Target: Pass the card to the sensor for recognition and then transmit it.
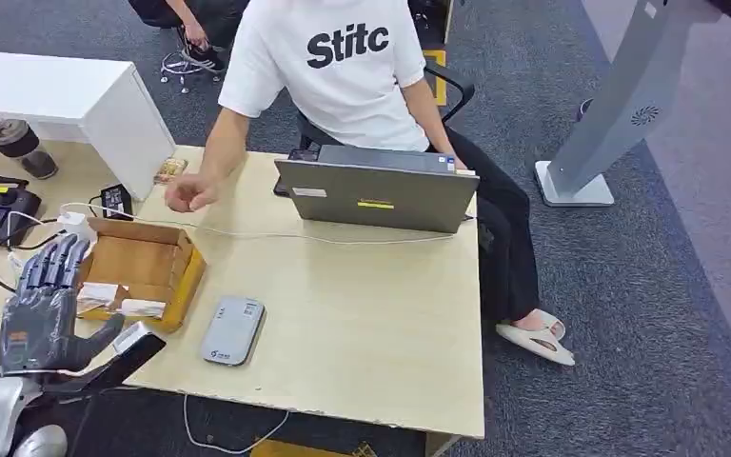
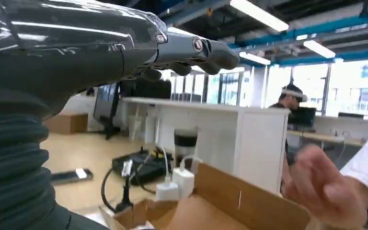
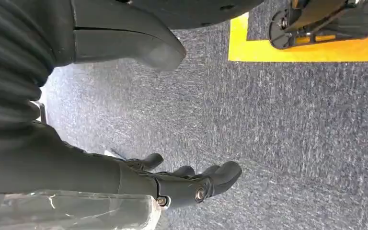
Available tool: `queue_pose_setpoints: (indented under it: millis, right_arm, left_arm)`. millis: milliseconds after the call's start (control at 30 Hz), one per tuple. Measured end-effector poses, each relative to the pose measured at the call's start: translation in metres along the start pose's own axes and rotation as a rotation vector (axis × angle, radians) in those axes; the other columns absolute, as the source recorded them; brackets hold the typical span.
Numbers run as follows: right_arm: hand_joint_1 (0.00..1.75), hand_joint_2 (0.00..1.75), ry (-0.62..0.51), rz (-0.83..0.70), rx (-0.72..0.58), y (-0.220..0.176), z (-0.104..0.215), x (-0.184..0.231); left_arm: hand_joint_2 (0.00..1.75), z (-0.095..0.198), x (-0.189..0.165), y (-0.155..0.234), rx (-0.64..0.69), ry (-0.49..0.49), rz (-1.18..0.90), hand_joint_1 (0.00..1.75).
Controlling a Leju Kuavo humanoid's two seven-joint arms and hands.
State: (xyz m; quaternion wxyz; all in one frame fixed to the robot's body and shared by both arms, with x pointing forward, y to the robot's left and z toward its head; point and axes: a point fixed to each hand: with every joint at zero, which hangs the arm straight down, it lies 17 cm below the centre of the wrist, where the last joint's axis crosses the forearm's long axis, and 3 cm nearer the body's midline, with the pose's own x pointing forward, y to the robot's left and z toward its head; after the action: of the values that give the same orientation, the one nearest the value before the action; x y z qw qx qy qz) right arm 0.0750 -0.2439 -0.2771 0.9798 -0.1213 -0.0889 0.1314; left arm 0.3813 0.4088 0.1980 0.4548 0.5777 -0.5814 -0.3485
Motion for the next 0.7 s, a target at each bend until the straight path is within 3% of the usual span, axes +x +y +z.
queue_pose_setpoints:
  millis: [200,367,700]
  right_arm:
    - [0.00,1.75,-0.004,0.015,0.002,0.000,0.000,0.000]
    - [0.00,1.75,0.000,0.031,0.002,0.000,0.000,0.001]
    - [0.00,1.75,0.004,0.032,0.003,0.000,0.000,0.000]
  left_arm:
    - [1.75,-0.018,-0.005,-0.024,-0.085,0.034,0.072,0.00]
    - [1.75,-0.039,-0.041,-0.041,-0.123,0.132,-0.195,0.00]
    - [1.75,-0.046,-0.062,-0.070,-0.193,0.152,-0.281,0.00]
